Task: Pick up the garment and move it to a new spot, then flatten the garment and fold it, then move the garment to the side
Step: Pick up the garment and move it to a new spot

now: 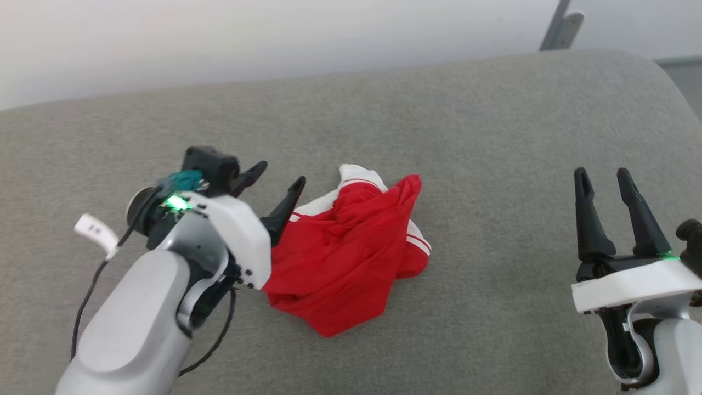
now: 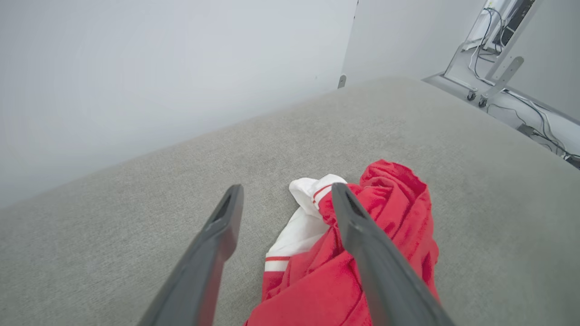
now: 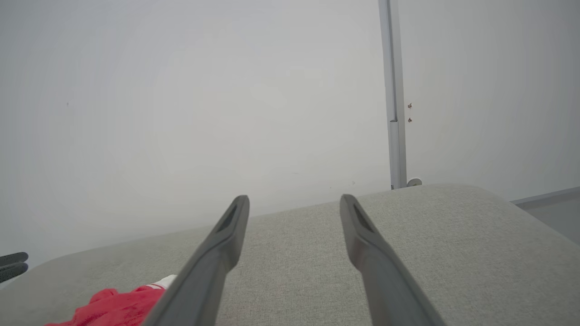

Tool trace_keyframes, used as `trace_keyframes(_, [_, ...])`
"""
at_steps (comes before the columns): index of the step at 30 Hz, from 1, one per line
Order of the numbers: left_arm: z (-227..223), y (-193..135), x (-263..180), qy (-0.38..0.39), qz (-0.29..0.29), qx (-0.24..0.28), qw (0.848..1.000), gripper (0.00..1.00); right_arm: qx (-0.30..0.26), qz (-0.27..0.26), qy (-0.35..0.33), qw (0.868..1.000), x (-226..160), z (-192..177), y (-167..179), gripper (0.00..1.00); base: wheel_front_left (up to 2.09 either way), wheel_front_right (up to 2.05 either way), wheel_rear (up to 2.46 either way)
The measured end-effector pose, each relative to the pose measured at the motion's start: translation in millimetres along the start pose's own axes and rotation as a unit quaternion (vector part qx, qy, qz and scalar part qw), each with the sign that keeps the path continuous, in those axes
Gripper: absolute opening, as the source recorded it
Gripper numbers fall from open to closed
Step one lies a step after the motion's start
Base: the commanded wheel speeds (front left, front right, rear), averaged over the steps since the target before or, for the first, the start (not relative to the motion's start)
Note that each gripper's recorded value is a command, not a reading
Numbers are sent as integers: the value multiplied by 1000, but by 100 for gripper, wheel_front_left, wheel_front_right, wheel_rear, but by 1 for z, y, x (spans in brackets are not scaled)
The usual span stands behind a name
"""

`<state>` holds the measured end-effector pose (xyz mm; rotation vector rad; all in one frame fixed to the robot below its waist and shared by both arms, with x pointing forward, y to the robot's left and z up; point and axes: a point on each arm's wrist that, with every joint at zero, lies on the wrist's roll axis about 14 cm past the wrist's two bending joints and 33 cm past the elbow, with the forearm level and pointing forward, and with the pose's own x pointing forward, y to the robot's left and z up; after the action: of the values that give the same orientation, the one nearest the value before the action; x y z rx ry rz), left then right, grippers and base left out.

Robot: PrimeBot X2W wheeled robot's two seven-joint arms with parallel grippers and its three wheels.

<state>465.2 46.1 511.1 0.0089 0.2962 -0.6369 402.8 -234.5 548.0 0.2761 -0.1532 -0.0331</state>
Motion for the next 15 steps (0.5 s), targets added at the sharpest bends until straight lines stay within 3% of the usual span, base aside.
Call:
trace_keyframes(8, [33, 32, -54, -130, 73, 10, 989, 100, -22, 24, 4, 999, -4, 2, 9, 100, 0, 0, 0])
trace_keyframes(15, [30, 57, -104, -185, 146, -5, 972, 100, -30, 37, 13, 999, -6, -1, 15, 100, 0, 0, 0])
